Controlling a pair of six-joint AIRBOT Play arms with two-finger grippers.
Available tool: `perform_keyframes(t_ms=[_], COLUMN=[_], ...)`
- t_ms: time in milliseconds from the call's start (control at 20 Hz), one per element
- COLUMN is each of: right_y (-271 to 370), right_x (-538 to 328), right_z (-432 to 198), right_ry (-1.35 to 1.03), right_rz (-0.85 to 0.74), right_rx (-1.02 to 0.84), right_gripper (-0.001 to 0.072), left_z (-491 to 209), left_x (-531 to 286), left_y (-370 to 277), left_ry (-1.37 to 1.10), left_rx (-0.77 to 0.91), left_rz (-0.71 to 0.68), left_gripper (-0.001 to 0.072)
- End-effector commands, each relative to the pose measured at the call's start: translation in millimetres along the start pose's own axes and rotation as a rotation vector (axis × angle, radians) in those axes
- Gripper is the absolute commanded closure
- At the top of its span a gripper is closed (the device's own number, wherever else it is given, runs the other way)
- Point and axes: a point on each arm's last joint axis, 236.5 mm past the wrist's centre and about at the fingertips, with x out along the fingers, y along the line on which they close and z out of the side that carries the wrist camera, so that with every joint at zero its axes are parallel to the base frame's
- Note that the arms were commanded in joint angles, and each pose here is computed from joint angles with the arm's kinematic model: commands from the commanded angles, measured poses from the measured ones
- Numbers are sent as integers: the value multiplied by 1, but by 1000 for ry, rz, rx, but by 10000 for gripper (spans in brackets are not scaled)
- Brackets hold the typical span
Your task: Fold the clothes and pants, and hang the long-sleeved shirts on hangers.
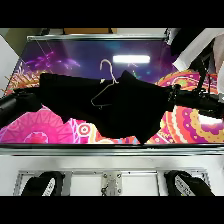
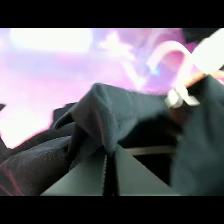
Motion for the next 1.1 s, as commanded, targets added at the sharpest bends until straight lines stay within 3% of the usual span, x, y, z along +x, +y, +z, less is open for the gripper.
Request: perform_keyframes(t_ms=[0,150,550,600,650,700,950,1000,1050], right_y=[-8,5,34,41,46,52,65,62,58], right_x=[-3,-16,-51,-56,-60,-64,-80,-84,-87], right_z=[40,85,141,148,155,163,192,196,199], right_ry=[-182,-376,-561,-574,-585,-598,-648,-659,-668], right_rz=[-24,32,-1,-3,-8,-10,-58,-88,-115], right_rx=[58,49,-67,-94,-115,-137,-244,-269,-280], right_gripper=[700,701,701,701,701,700,701,701,701], left_z=[-7,-27,-77,-78,-77,-73,-55,-53,-52], left_x=[-32,-33,38,49,59,67,85,86,87], left_y=[-49,-85,-125,-131,-134,-134,-112,-107,-103], left_ry=[-10,59,227,224,212,196,150,149,150], left_rx=[85,138,314,312,307,299,242,231,227], left_rz=[-127,-259,-325,-334,-335,-330,-260,-249,-238], left_gripper=[689,689,687,646,377,183,184,208,338])
